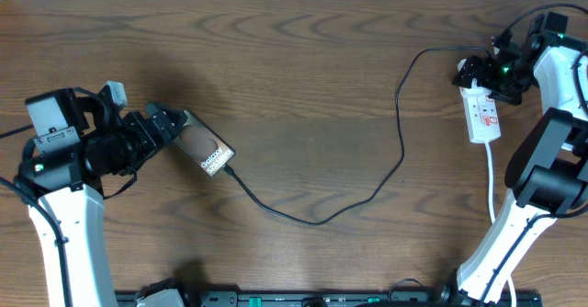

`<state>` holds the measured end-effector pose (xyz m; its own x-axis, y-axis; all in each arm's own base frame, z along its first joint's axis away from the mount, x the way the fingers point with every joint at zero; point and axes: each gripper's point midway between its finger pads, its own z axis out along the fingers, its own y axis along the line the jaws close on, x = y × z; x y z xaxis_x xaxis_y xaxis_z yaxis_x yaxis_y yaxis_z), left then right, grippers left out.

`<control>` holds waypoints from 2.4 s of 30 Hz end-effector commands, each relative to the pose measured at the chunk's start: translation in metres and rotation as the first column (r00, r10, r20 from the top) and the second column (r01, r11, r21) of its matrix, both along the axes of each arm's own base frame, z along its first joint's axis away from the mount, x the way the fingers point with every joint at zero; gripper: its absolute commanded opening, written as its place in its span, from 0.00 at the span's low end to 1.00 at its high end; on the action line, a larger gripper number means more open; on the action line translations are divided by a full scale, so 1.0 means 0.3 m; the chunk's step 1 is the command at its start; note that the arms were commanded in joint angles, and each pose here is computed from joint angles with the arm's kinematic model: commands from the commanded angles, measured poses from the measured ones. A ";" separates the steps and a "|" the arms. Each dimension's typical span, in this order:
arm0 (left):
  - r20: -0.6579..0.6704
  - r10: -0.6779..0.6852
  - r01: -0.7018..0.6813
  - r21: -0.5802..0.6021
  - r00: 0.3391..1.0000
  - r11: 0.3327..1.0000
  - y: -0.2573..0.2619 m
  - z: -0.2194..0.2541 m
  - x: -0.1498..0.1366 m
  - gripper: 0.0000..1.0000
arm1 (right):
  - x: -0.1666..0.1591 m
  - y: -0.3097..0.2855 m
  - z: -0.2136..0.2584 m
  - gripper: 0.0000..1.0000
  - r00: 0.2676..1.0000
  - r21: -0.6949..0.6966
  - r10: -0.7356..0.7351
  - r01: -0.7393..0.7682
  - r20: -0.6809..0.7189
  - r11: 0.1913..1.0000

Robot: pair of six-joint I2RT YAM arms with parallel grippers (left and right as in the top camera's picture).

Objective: Plug charger to phone and switch on socket

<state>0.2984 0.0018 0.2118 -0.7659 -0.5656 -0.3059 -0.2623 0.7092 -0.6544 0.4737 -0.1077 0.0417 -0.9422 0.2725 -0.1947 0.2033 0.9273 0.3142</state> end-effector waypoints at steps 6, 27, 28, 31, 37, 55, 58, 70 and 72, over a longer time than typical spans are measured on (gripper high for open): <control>-0.006 0.003 -0.003 0.013 1.000 1.000 0.008 -0.009 -0.005 0.91 | -0.016 0.198 -0.032 0.98 0.997 0.142 0.073 -0.067 -0.038 0.988; -0.006 0.003 -0.003 0.013 1.000 1.000 0.008 -0.009 -0.005 0.91 | -0.015 0.254 -0.041 0.96 0.995 0.150 0.079 -0.070 -0.053 0.986; -0.006 0.003 -0.003 0.013 1.000 1.000 0.008 -0.009 -0.005 0.91 | -0.015 0.254 -0.041 0.96 0.995 0.150 0.079 -0.070 -0.053 0.986; -0.005 0.003 -0.003 0.014 1.000 1.000 0.008 -0.009 -0.005 0.91 | -0.015 0.257 -0.039 0.96 0.995 0.156 0.080 -0.071 -0.051 0.985; -0.006 0.003 -0.003 0.013 1.000 1.000 0.008 -0.009 -0.005 0.91 | -0.012 0.269 -0.032 0.96 0.996 0.182 0.083 -0.074 -0.043 0.981; -0.006 0.003 -0.003 0.013 1.000 1.000 0.008 -0.009 -0.005 0.91 | -0.029 0.254 -0.022 0.96 0.997 0.235 0.057 -0.042 -0.055 0.971; -0.006 0.003 -0.003 0.013 1.000 1.000 0.008 -0.009 -0.005 0.91 | -0.032 0.261 -0.024 0.96 0.997 0.248 0.059 -0.043 -0.055 0.968; -0.006 0.003 -0.003 0.013 1.000 1.000 0.008 -0.009 -0.005 0.91 | -0.057 0.280 -0.077 0.96 0.996 0.282 0.060 -0.040 -0.062 0.959; -0.006 0.003 -0.003 0.013 1.000 1.000 0.008 -0.009 -0.005 0.91 | -0.058 0.275 -0.077 0.95 0.996 0.282 0.056 -0.037 -0.062 0.959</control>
<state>0.2982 0.0017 0.2118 -0.7663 -0.5657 -0.3047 -0.2628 0.7087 -0.6547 0.4712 -0.1025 0.0369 -0.9390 0.2756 -0.2058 0.2166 0.9385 0.2688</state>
